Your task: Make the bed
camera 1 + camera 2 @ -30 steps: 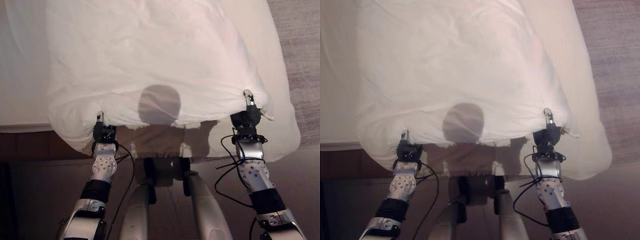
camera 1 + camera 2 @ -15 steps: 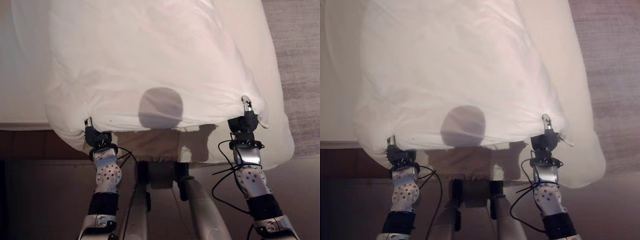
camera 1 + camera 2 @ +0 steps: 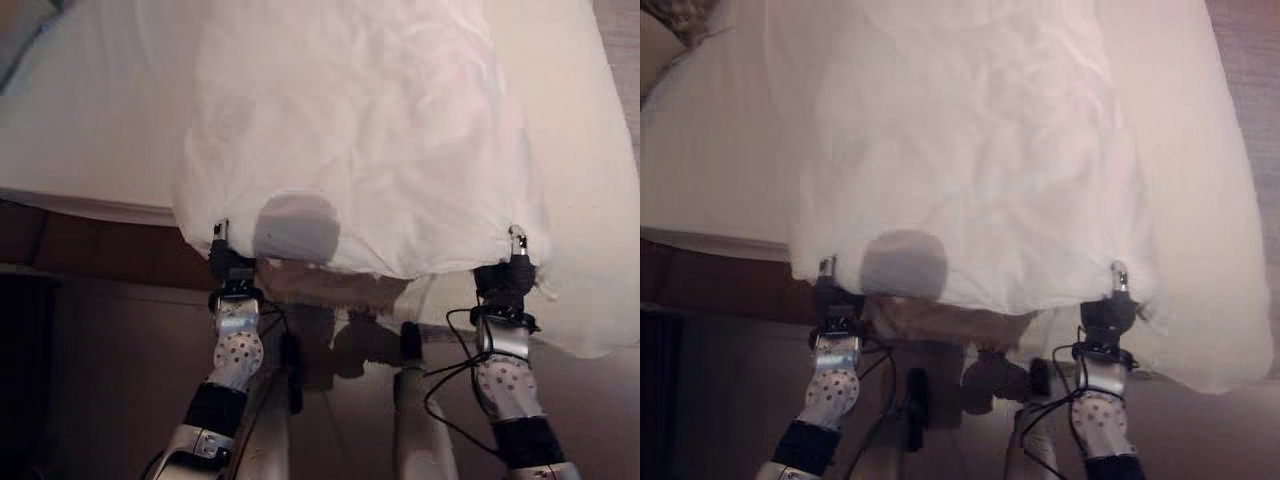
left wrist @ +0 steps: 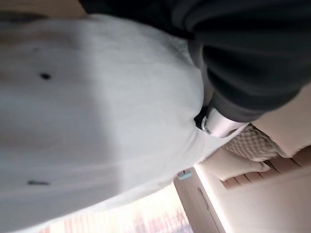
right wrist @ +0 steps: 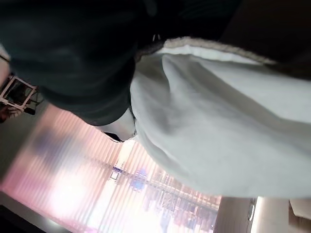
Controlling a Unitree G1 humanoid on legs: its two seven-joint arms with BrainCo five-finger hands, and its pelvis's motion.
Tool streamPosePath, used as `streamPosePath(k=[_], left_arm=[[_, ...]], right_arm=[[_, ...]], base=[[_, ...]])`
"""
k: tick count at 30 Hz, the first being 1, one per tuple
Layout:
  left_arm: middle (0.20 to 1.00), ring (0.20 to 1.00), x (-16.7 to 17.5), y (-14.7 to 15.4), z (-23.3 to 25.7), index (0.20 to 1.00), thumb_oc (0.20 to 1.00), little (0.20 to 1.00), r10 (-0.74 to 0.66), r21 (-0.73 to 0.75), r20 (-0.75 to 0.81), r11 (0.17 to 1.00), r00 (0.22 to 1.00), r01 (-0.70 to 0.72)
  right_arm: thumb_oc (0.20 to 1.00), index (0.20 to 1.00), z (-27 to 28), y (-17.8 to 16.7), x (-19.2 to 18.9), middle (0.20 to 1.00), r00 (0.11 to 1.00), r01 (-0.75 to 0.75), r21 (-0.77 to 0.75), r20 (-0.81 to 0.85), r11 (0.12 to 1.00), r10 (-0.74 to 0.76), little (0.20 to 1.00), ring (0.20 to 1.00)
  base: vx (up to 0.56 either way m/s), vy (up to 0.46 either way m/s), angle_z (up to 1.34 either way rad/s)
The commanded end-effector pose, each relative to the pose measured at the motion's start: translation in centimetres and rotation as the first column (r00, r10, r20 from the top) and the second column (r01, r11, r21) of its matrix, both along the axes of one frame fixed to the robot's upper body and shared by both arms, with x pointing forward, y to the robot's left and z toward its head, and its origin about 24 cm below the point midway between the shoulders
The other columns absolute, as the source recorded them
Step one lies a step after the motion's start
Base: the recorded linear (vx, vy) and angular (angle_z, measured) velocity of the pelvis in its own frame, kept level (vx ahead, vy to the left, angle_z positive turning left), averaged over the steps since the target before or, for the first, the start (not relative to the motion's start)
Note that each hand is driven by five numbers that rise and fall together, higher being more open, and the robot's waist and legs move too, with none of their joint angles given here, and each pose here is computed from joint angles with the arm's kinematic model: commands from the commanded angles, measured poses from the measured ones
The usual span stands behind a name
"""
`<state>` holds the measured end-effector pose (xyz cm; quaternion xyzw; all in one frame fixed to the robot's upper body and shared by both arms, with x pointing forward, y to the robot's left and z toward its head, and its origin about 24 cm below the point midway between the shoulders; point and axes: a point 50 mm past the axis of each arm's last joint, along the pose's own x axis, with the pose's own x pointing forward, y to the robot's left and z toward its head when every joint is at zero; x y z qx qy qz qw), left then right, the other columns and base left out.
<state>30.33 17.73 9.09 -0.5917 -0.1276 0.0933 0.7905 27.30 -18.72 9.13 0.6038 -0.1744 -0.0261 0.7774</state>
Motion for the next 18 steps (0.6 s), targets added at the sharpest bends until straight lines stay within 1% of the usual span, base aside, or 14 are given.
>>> streamPosePath(k=[1, 3, 4, 5, 7, 8, 10, 12, 15, 18], left_arm=[[0.200, 0.200, -1.0, 0.7, 3.5, 0.200, 0.200, 0.200, 0.006, 0.126, 0.163, 0.992, 0.987, -0.027], [0.200, 0.200, -1.1, 0.6, 3.8, 0.200, 0.200, 0.200, 0.015, 0.128, 0.164, 0.991, 0.986, -0.037], [0.200, 0.200, -1.2, 0.4, 3.4, 0.200, 0.200, 0.200, 0.001, 0.146, 0.148, 0.989, 0.989, -0.023], [0.200, 0.200, -1.4, 0.1, 2.7, 0.200, 0.200, 0.200, -0.007, 0.127, 0.122, 0.992, 0.993, -0.008], [0.200, 0.200, -1.5, 0.0, 2.6, 0.200, 0.200, 0.200, -0.005, 0.125, 0.119, 0.992, 0.993, -0.010], [0.200, 0.200, -1.7, -0.5, 2.3, 0.200, 0.200, 0.200, -0.015, 0.094, 0.115, 0.996, 0.993, 0.005], [0.200, 0.200, -1.9, -0.6, 2.2, 0.200, 0.200, 0.200, -0.014, 0.086, 0.115, 0.996, 0.993, 0.004], [0.200, 0.200, -1.8, -1.1, 2.2, 0.200, 0.200, 0.200, -0.019, 0.062, 0.120, 0.998, 0.993, 0.012], [0.200, 0.200, -1.9, -1.3, 2.0, 0.200, 0.200, 0.200, -0.023, 0.051, 0.119, 0.999, 0.993, 0.017], [0.200, 0.200, -2.3, -0.8, 2.2, 0.200, 0.200, 0.200, 0.000, 0.041, 0.131, 0.999, 0.991, -0.006]], right_arm=[[0.200, 0.200, 1.7, -1.4, -0.9, 0.200, 0.990, 0.052, -0.054, 0.133, 0.997, -0.044, 0.200, 0.200], [0.200, 0.200, 1.4, -1.3, -1.0, 0.200, 0.992, 0.050, -0.064, 0.121, 0.997, -0.042, 0.200, 0.200], [0.200, 0.200, 1.1, -1.4, -1.1, 0.200, 0.993, 0.049, -0.064, 0.111, 0.997, -0.041, 0.200, 0.200], [0.200, 0.200, 0.4, -1.4, -1.1, 0.200, 0.995, 0.050, -0.061, 0.084, 0.997, -0.045, 0.200, 0.200], [0.200, 0.200, 0.4, -1.6, -1.1, 0.200, 0.996, 0.058, -0.070, 0.077, 0.996, -0.053, 0.200, 0.200], [0.200, 0.200, -0.1, -1.9, -1.0, 0.200, 0.997, 0.066, -0.096, 0.038, 0.993, -0.063, 0.200, 0.200], [0.200, 0.200, -0.1, -1.8, -0.9, 0.200, 0.997, 0.067, -0.092, 0.033, 0.993, -0.064, 0.200, 0.200], [0.200, 0.200, 0.4, -2.7, -1.1, 0.200, 0.995, 0.093, -0.141, 0.037, 0.986, -0.088, 0.200, 0.200], [0.200, 0.200, 0.2, -3.0, -1.0, 0.200, 0.995, 0.100, -0.138, 0.024, 0.985, -0.098, 0.200, 0.200], [0.200, 0.200, 0.3, -2.9, -0.9, 0.200, 0.994, 0.112, -0.135, 0.031, 0.985, -0.108, 0.200, 0.200]], base=[[0.02, 0.255, -0.47], [0.04, 0.154, 0.41], [0.05, 0.062, 0.63], [0.03, 0.026, 0.06], [0.01, -0.022, -0.40], [0.00, -0.100, -0.37], [-0.03, -0.140, -0.11], [-0.07, -0.177, 0.17], [0.00, -0.036, 0.37], [0.04, 0.019, -0.02]])
